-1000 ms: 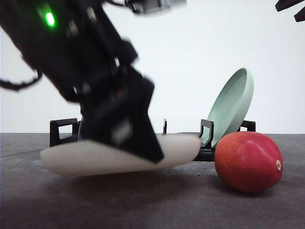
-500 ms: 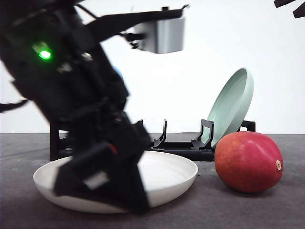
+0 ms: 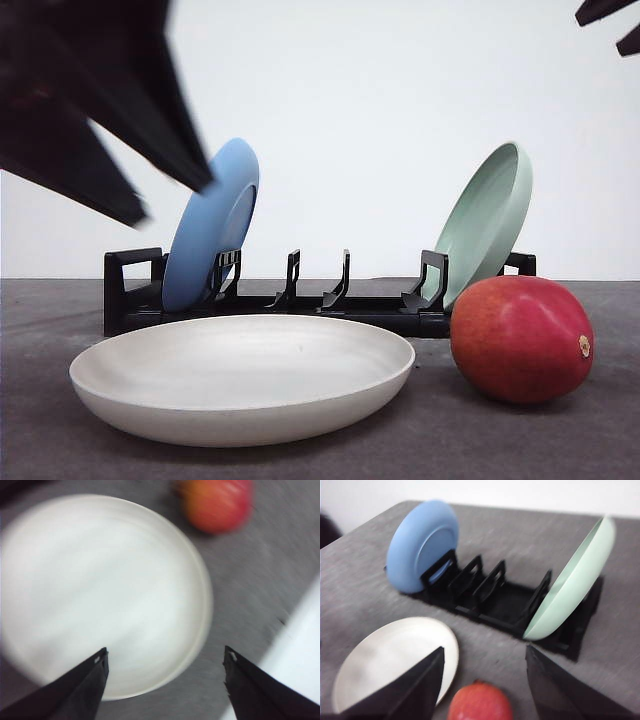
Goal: Place pomegranate in white plate
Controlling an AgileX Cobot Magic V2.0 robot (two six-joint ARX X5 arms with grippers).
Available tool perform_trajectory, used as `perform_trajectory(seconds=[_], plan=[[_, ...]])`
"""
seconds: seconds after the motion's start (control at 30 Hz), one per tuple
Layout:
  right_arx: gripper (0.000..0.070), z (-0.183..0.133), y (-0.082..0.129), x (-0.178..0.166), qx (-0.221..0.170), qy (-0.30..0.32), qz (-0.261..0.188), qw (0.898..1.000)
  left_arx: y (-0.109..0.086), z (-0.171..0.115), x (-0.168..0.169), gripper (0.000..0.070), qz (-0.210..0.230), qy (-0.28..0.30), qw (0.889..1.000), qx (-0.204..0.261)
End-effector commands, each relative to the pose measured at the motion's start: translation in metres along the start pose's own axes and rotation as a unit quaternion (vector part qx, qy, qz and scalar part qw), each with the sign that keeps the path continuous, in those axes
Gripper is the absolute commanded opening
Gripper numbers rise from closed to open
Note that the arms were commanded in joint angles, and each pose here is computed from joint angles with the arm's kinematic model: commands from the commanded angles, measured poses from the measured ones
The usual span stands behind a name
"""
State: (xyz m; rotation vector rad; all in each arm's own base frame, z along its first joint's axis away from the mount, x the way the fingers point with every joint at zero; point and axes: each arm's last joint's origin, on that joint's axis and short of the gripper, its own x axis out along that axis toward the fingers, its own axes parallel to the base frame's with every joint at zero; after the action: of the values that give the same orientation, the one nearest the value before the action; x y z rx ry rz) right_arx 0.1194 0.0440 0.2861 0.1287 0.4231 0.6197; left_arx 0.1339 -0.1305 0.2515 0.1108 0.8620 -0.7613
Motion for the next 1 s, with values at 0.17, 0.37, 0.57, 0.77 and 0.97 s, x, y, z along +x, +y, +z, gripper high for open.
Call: perform_trajectory(seconds=[0.17, 0.37, 0.57, 0.77, 0.97], plan=[[0.0349, -0.002, 0.002, 0.005, 0.05, 0.045, 0.024, 0.997, 0.039, -0.002, -0.036, 0.0434, 0.081, -0.047, 0.993, -0.068], [0.0349, -0.005, 0.005, 0.023, 0.074, 0.134, 0.017, 0.988, 0.06, -0.007, -0.055, 0.0434, 0.137, -0.076, 0.98, -0.121], [0.0495, 0.001, 0.016, 0.055, 0.041, 0.215, -0.035, 0.975, 0.065, -0.008, -0.057, 0.0434, 0.151, -0.08, 0.976, -0.135], [0.059, 0.003, 0.025, 0.095, 0.035, 0.28, -0.034, 0.959, 0.065, -0.008, -0.057, 0.0434, 0.151, -0.08, 0.976, -0.135], [0.07, -0.011, 0.02, 0.127, 0.041, 0.337, -0.047, 0.939, 0.065, -0.008, -0.057, 0.0434, 0.151, -0.08, 0.976, -0.135]])
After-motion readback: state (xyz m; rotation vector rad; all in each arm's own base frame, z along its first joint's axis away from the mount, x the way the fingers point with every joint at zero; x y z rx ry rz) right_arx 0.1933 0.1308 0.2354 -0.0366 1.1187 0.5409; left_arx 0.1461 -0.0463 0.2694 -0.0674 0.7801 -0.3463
